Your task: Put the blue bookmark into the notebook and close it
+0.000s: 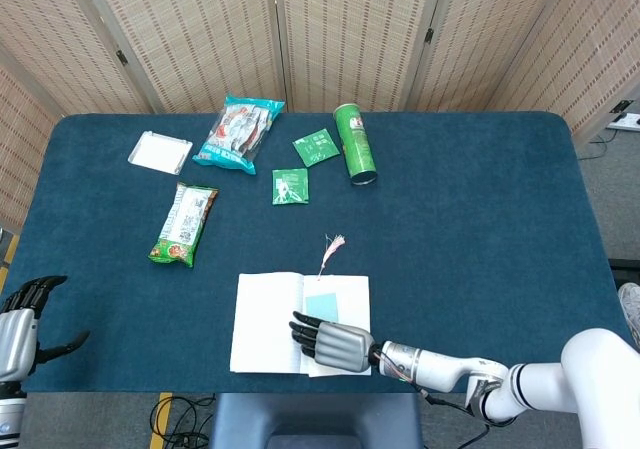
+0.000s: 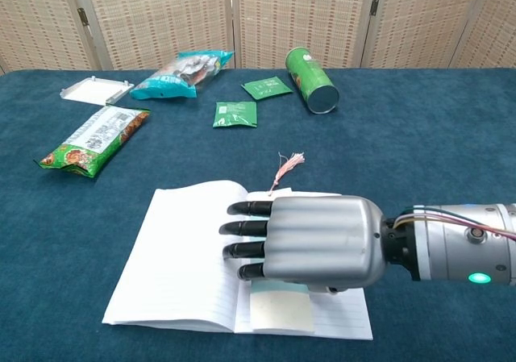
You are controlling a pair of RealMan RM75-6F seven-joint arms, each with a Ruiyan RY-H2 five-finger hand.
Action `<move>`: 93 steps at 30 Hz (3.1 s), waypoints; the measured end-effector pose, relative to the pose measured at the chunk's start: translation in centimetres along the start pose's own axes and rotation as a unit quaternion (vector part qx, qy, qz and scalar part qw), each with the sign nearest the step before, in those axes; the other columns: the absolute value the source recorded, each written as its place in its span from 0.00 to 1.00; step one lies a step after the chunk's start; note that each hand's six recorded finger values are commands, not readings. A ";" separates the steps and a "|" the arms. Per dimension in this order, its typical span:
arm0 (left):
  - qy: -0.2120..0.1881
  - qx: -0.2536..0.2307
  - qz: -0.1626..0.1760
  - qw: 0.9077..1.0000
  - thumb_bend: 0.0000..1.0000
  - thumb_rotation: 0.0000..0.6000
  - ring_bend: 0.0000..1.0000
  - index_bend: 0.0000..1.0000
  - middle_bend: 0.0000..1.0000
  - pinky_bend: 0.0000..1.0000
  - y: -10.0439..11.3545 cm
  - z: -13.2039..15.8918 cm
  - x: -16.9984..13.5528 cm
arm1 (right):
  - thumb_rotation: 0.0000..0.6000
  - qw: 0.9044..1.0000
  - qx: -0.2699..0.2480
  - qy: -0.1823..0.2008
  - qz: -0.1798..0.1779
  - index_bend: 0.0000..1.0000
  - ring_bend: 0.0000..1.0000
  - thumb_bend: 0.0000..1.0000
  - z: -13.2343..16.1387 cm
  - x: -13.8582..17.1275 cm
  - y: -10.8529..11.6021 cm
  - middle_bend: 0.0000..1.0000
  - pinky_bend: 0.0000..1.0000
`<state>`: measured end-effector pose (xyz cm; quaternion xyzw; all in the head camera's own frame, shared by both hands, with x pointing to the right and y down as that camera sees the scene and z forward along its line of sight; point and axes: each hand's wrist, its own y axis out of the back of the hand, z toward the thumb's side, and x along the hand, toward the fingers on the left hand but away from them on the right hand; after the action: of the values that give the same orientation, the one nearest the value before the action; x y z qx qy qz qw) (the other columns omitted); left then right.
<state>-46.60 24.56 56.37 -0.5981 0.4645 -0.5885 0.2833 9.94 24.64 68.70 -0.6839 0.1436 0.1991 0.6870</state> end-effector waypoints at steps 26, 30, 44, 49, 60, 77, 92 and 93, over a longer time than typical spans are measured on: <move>0.000 -0.001 -0.002 1.000 0.17 1.00 0.17 0.22 0.22 0.23 -0.1 -0.2 -0.1 | 1.00 1.000 0.000 -0.019 0.005 0.10 0.00 0.25 0.1 -0.5 0.0 0.08 0.00; -0.003 -0.002 -0.001 1.000 0.17 1.00 0.17 0.22 0.22 0.23 -0.1 -0.1 0.0 | 1.00 1.000 -0.001 -0.024 0.008 0.10 0.00 0.25 -0.1 0.0 -0.1 0.08 0.00; -0.016 0.001 0.006 1.000 0.17 1.00 0.17 0.22 0.22 0.23 0.2 0.7 1.0 | 1.00 0.994 -0.024 -0.105 0.002 0.10 0.00 0.25 -4.4 3.5 0.3 0.08 0.00; -0.033 0.008 0.005 0.999 0.17 1.00 0.17 0.22 0.22 0.23 0.2 1.3 1.4 | 1.00 0.987 -0.034 -0.154 0.000 0.10 0.00 0.25 -7.1 6.1 0.6 0.08 0.00; -0.128 0.039 0.005 0.991 0.17 1.00 0.17 0.23 0.22 0.23 -0.4 4.4 3.6 | 1.00 0.967 -0.052 -0.247 0.024 0.10 0.00 0.25 -11.3 12.2 0.0 0.08 0.00; -0.308 0.065 -0.058 0.947 0.14 1.00 0.17 0.18 0.21 0.23 -5.5 10.3 5.1 | 1.00 0.912 -0.111 -0.391 0.051 0.09 0.00 0.18 -14.1 21.7 -1.4 0.08 0.00; -0.430 0.090 -0.072 0.896 0.14 1.00 0.17 0.14 0.20 0.23 -9.5 14.3 2.8 | 1.00 0.888 -0.136 -0.435 0.057 0.09 0.00 0.17 -14.1 24.8 -2.3 0.08 0.00; -0.435 0.093 -0.072 0.893 0.14 1.00 0.17 0.14 0.20 0.23 -9.7 14.5 2.6 | 1.00 0.887 -0.137 -0.437 0.056 0.09 0.00 0.17 -14.1 24.9 -2.3 0.08 0.00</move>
<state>-30.71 23.20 63.99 -0.7971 0.1936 -0.3283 0.4684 33.95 12.53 58.75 -0.6059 -0.1614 0.5336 0.5675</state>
